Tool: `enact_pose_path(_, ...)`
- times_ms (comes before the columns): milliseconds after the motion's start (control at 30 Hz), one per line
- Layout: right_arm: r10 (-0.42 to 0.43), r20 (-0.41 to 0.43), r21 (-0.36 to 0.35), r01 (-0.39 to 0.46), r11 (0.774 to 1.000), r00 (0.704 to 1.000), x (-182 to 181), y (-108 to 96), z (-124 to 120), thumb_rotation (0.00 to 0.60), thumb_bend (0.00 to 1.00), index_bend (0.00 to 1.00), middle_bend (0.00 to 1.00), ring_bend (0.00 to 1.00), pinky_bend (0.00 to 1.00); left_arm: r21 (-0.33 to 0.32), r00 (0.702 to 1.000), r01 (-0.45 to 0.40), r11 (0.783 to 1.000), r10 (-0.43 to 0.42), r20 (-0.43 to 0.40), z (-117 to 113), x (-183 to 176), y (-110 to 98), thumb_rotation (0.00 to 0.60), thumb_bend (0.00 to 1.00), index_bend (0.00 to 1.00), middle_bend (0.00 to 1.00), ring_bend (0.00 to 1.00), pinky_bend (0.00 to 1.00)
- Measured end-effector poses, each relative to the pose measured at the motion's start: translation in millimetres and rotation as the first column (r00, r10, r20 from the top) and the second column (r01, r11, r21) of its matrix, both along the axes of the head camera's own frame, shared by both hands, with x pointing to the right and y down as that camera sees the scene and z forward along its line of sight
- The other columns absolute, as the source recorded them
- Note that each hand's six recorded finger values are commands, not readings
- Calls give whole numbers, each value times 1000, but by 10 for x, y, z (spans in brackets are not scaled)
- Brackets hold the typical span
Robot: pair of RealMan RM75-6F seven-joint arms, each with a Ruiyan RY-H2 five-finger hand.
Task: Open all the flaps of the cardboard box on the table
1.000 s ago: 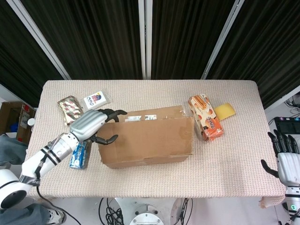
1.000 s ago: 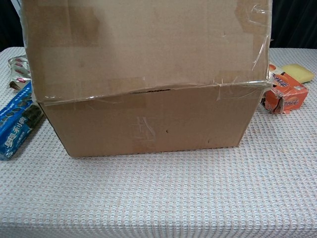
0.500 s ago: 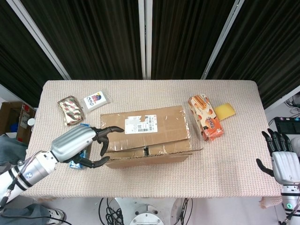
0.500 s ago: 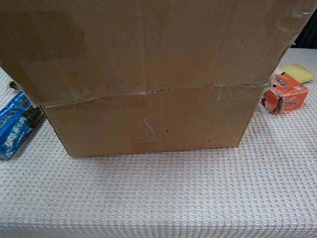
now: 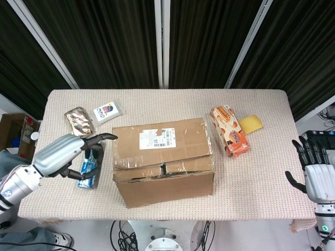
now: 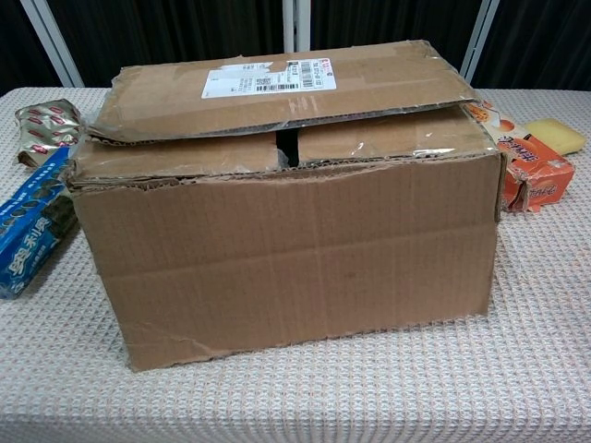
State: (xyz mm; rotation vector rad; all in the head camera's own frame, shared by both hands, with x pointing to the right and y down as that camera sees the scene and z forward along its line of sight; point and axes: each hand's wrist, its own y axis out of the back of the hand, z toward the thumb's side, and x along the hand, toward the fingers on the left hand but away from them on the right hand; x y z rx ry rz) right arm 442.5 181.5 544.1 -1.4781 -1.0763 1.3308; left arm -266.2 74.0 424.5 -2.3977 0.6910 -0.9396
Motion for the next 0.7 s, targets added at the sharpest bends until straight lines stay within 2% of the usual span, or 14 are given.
enact_pose_path(100, -48, 16, 10, 48, 999, 999, -185, -132, -75, 600, 177, 0, 0, 0, 0, 104, 996, 24, 994, -32, 78, 51, -148, -67, 600, 334, 180, 273, 262, 426)
enact_pose_path(200, -117, 33, 13, 117, 993, 993, -451, -289, -136, 600, 171, 0, 0, 0, 0, 204, 979, 40, 978, -80, 188, 168, -353, -108, 600, 239, 175, 230, 217, 355)
enact_pose_path(267, -166, 40, 8, 166, 986, 985, -633, -378, -161, 600, 129, 0, 0, 0, 0, 257, 960, 52, 965, -119, 255, 270, -502, -114, 600, 180, 167, 220, 202, 328)
enact_pose_path(333, -234, 44, 6, 234, 972, 971, -869, -479, -189, 600, 67, 0, 0, 0, 0, 310, 929, 72, 948, -177, 324, 427, -702, -92, 600, 152, 162, 211, 194, 314)
enact_pose_path(433, -327, 51, 3, 327, 945, 944, -1222, -587, -232, 600, 5, 0, 0, 0, 0, 374, 882, 123, 919, -274, 384, 697, -1001, 7, 600, 148, 160, 207, 192, 306)
enact_pose_path(600, -452, 85, -24, 456, 890, 888, -1739, -631, -237, 600, 0, 0, 0, 0, 0, 440, 783, 243, 865, -442, 437, 1080, -1585, 325, 600, 149, 160, 207, 192, 303)
enact_pose_path(700, -503, 66, -24, 506, 862, 862, -1945, -642, -197, 600, 0, 0, 0, 0, 0, 453, 742, 288, 844, -496, 451, 1168, -1822, 501, 600, 148, 158, 207, 192, 302)
